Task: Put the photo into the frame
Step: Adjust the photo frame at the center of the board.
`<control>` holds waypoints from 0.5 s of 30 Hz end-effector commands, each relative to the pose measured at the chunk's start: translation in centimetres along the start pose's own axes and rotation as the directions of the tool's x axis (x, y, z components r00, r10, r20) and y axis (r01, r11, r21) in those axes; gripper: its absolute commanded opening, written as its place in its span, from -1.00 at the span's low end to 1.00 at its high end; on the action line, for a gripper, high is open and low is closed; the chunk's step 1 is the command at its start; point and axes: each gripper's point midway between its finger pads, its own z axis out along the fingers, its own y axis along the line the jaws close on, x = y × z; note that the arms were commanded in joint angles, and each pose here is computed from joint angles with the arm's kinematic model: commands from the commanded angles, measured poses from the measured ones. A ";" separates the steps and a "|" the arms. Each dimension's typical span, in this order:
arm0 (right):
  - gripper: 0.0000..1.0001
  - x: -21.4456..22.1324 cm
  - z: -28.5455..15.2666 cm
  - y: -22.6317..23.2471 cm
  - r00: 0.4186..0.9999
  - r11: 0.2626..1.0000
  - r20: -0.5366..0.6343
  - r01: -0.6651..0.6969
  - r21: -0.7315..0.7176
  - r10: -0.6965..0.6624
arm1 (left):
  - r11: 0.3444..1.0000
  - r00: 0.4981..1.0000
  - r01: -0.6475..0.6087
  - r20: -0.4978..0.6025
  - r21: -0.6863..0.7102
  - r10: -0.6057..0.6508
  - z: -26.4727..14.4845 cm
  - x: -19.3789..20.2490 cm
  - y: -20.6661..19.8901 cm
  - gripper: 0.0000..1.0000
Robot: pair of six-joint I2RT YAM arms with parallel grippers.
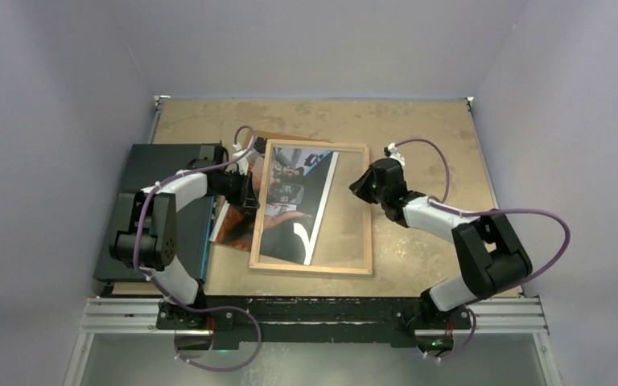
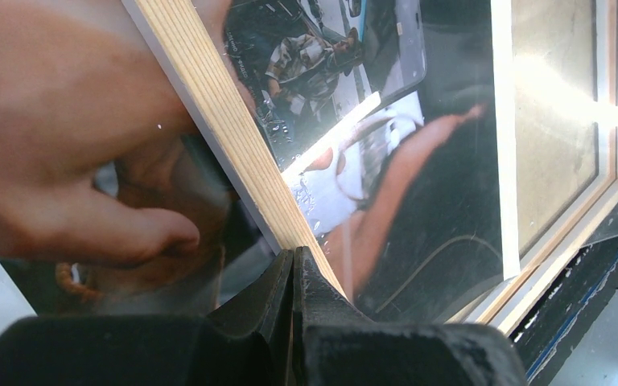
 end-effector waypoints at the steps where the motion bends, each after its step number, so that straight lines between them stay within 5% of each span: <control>1: -0.98 2.1 -3.0 5.2 0.993 0.969 -0.114 0.011 -0.246 -0.041 | 0.998 1.000 -0.024 0.012 0.062 0.024 0.1 0.0 -1.5 -1.00; 9: -1.00 -3.6 -7.6 10.3 0.998 0.890 0.016 0.067 -0.452 -0.067 | 0.998 0.999 -0.043 0.003 0.056 0.043 -0.2 0.0 -1.5 -0.94; 15: -1.00 -8.7 -11.2 11.6 0.980 0.901 0.181 0.155 -0.405 -0.087 | 0.999 0.999 -0.049 0.018 0.024 0.048 -0.3 -0.7 -1.1 -0.11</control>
